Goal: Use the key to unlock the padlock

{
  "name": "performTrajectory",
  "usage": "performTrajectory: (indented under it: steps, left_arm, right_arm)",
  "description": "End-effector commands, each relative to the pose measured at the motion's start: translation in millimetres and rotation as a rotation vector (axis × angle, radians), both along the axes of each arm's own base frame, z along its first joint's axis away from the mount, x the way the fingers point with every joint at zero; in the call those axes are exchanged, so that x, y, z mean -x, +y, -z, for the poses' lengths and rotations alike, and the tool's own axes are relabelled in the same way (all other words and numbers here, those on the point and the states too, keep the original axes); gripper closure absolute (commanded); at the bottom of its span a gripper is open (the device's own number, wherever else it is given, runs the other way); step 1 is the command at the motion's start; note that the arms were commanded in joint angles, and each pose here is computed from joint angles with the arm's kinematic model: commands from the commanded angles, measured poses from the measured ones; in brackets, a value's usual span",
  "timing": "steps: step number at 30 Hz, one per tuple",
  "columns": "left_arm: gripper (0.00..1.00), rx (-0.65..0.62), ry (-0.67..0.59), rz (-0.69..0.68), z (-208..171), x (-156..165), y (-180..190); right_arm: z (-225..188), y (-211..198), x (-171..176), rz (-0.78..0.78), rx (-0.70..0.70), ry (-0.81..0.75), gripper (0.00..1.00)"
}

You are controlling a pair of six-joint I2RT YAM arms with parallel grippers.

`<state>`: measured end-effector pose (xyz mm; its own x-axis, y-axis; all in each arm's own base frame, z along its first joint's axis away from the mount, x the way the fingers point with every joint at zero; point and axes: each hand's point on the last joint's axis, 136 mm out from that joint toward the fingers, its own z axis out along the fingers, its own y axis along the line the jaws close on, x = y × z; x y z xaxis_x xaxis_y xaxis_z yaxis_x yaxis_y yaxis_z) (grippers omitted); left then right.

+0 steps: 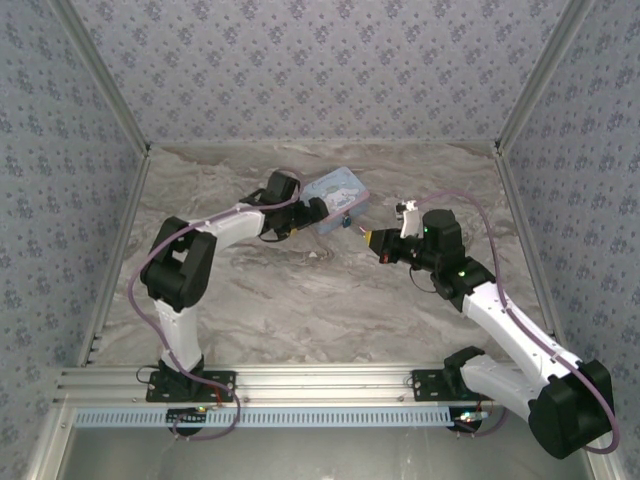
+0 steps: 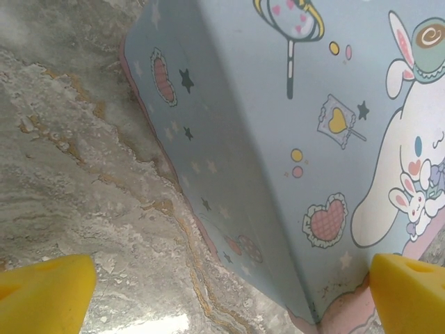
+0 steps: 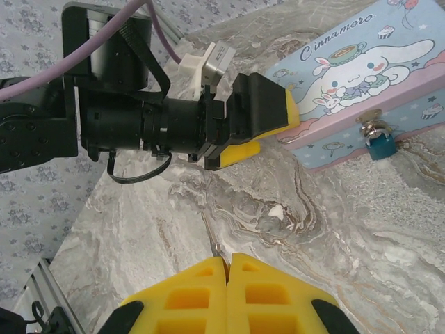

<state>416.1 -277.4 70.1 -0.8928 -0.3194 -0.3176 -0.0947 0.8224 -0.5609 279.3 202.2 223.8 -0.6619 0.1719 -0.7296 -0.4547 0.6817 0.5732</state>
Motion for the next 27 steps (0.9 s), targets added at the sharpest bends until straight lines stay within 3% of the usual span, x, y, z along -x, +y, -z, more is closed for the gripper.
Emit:
performTrajectory:
  steps: [1, 11, 18, 21, 27]
  left_arm:
    - [0.01, -0.16, 0.119, -0.012, 42, 34, 38]
    - [0.01, -0.193, 0.148, -0.088, 47, 53, 88]
    - [0.01, -0.199, 0.131, -0.137, 41, 39, 117]
    - [0.0, -0.198, 0.106, -0.152, 31, 27, 127]
    - [0.01, -0.215, -0.074, -0.092, -24, 7, 117]
  right_arm:
    - [-3, 0, 0, -0.004, 0.022, -0.014, 0.97]
    - [5, 3, -4, -0.009, 0.033, 0.012, 0.97]
    - [8, 5, -4, -0.014, 0.038, 0.021, 0.97]
    - [9, 5, -4, -0.013, 0.039, 0.021, 0.97]
    - [12, 4, -4, -0.003, 0.049, 0.026, 0.97]
